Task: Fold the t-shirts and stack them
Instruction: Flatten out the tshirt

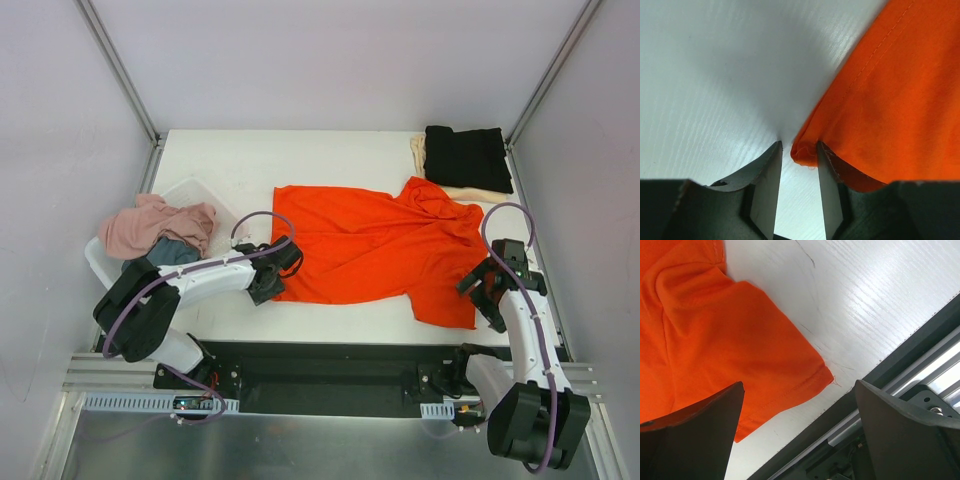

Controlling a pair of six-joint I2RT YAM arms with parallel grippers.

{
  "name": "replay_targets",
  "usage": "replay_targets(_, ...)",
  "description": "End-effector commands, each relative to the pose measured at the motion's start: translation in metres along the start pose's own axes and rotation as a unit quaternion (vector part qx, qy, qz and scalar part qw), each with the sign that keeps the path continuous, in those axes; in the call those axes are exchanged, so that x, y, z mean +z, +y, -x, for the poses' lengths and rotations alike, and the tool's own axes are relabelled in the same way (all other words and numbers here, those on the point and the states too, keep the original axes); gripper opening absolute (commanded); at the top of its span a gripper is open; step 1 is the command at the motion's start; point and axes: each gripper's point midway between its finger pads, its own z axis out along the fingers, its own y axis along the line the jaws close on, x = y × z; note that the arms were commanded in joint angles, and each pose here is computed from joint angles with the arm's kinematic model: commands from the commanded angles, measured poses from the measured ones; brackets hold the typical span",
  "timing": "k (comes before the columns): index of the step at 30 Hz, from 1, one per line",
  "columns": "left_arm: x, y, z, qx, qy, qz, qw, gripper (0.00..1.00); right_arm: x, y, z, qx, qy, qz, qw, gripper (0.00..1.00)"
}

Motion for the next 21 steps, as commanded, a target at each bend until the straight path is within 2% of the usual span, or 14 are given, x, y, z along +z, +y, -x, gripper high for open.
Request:
replay_targets(1, 0.011, 0.006, -0.003, 0.0, -0.008, 0.025, 1.0, 0.29, 0.003, -0.004, 0.001, -0.001, -0.002, -0.009, 1.0, 0.97)
replay_targets(3, 0.01, 0.005, -0.003, 0.0, -0.007, 0.021, 1.0, 0.23, 0.003, -0.005, 0.001, 0.002, -0.005, -0.012, 1.0, 0.97)
replay_targets(5, 0.009, 0.005, -0.005, -0.001, -0.004, 0.019, 1.0, 0.11, 0.002, -0.007, 0.0, 0.003, -0.002, -0.017, 1.0, 0.97)
replay_targets(6, 0.009, 0.005, -0.005, -0.001, -0.004, 0.018, 1.0, 0.0, 0.0, -0.008, -0.001, 0.008, 0.0, -0.018, 1.0, 0.97)
replay_targets(16, -0.003, 0.009, 0.003, -0.005, -0.025, -0.009, 1.0, 0.0, -0.007, -0.03, -0.026, 0.05, 0.041, -0.065, 0.996, 0.97)
replay_targets(21, -0.013, 0.009, 0.01, -0.008, -0.037, -0.028, 0.999, 0.0, -0.001, -0.016, -0.034, 0.072, 0.06, -0.035, 0.995, 0.98)
